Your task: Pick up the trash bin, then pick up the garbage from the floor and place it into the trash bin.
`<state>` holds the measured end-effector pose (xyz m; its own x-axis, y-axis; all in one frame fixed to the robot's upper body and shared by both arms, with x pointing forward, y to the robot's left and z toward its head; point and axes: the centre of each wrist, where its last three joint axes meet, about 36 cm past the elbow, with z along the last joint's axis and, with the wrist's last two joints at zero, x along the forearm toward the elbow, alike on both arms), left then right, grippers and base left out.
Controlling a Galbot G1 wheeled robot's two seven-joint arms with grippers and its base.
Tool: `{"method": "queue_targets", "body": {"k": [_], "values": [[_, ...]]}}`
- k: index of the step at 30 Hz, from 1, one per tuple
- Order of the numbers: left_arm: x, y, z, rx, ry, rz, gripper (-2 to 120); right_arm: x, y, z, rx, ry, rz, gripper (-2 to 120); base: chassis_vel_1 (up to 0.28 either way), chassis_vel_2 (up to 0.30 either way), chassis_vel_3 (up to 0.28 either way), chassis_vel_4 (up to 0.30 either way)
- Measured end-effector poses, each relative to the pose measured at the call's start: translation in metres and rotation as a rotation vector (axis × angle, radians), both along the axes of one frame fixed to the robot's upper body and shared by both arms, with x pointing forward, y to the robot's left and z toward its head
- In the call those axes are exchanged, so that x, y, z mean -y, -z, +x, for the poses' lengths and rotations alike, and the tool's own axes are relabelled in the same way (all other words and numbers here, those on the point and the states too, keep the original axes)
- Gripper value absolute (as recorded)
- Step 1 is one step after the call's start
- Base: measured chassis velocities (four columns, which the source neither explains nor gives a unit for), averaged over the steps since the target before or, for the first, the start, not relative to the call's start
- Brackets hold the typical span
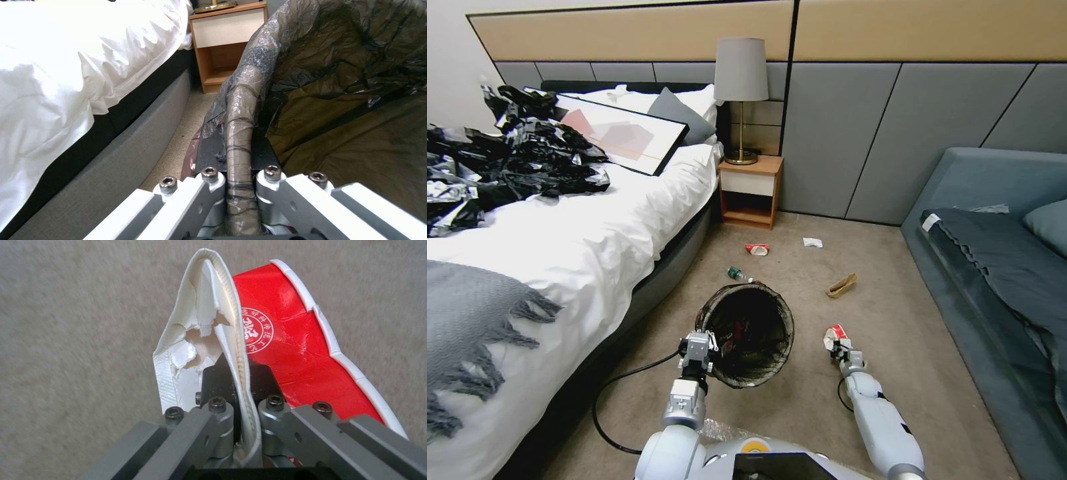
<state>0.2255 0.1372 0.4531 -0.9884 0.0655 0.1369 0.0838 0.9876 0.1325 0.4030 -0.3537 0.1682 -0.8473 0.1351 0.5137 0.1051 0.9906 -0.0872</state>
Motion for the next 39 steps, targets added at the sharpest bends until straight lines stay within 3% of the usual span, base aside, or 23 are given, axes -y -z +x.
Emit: {"method": "queue_targets", "body": {"k": [9, 13, 16, 17, 19, 22, 25, 32, 39], "values": [[-0.001, 0.000, 0.000, 0.000, -0.002, 0.002, 1, -0.022, -0.056, 0.008, 0.221, -0.049, 0.007, 0, 0.000, 0.000, 0.000, 0.000], [0.000, 0.000, 0.001, 0.001, 0.000, 0.000, 1, -0.042, -0.095, 0.006, 0.350, -0.095, 0.033, 0, 0.000, 0.000, 0.000, 0.000], [0.002, 0.002, 0.001, -0.004, 0.005, -0.001, 1, -0.063, -0.143, -0.002, 0.517, -0.190, 0.083, 0, 0.000, 0.000, 0.000, 0.000], [0.002, 0.002, 0.001, -0.004, 0.005, -0.001, 1, -0.063, -0.143, -0.002, 0.517, -0.190, 0.083, 0, 0.000, 0.000, 0.000, 0.000], [0.003, 0.003, 0.000, -0.008, 0.010, -0.004, 1, -0.077, -0.182, -0.013, 0.660, -0.301, 0.131, 0, 0.000, 0.000, 0.000, 0.000], [0.004, 0.004, 0.000, -0.008, 0.011, -0.004, 1, -0.085, -0.204, -0.021, 0.733, -0.377, 0.164, 0, 0.000, 0.000, 0.000, 0.000], [0.007, 0.005, 0.000, -0.011, 0.023, -0.006, 1, -0.110, -0.254, -0.048, 0.894, -0.624, 0.282, 0, 0.000, 0.000, 0.000, 0.000], [0.009, 0.007, 0.001, -0.013, 0.029, -0.009, 1, -0.136, -0.282, -0.081, 0.955, -0.826, 0.358, 0, 0.000, 0.000, 0.000, 0.000], [0.009, 0.008, 0.001, -0.014, 0.029, -0.009, 1, -0.145, -0.265, -0.095, 0.904, -0.880, 0.368, 0, 0.000, 0.000, 0.000, 0.000]]}}
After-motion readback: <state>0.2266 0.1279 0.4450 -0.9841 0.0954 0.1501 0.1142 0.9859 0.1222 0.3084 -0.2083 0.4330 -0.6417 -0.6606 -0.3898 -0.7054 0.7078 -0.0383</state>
